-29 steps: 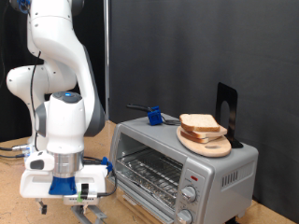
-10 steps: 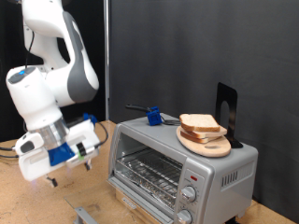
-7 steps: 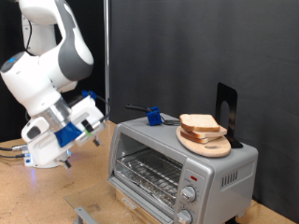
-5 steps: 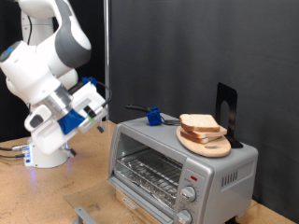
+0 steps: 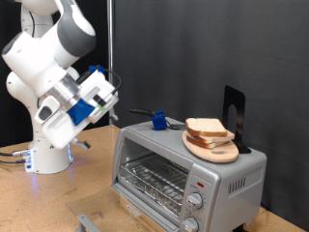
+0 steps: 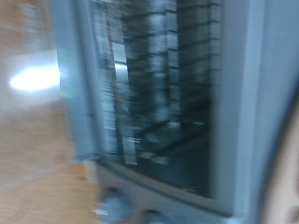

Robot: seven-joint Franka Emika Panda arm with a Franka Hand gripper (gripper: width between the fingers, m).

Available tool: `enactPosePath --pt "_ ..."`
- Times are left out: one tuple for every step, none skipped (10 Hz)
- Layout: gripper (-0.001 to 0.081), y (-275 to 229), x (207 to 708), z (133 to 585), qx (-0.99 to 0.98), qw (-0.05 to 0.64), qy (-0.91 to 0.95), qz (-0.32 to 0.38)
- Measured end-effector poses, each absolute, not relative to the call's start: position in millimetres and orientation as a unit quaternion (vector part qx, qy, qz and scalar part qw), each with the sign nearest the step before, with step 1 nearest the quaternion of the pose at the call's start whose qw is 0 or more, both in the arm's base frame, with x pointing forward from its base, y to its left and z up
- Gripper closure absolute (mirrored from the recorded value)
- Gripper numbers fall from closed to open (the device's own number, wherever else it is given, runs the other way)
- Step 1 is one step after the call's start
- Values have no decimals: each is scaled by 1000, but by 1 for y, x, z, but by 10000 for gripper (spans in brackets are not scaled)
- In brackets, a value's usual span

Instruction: Make a piece of toast with the oven

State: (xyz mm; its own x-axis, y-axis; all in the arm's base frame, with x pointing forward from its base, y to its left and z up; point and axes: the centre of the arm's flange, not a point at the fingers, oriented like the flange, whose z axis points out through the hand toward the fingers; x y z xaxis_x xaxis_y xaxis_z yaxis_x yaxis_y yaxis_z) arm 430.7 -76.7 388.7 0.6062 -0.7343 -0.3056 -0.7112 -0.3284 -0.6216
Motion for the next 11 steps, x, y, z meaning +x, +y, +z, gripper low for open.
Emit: enactPosePath --pt "6 -63 434 400 -818 385 427 -14" --pt "6 -49 436 410 -828 388 404 -13" --pt "6 -35 437 420 -853 373 365 -12" --pt "6 -21 437 430 -886 338 318 -9" --pt "6 -5 438 441 -911 306 276 -13" --pt "6 9 438 451 -926 284 248 -19" --pt "6 16 437 457 -935 267 234 -24" --pt "6 15 437 455 -932 273 239 -22" --pt "6 18 437 456 -935 277 219 -27" --pt "6 29 437 463 -943 278 179 -39" --pt "6 43 435 474 -949 278 140 -53"
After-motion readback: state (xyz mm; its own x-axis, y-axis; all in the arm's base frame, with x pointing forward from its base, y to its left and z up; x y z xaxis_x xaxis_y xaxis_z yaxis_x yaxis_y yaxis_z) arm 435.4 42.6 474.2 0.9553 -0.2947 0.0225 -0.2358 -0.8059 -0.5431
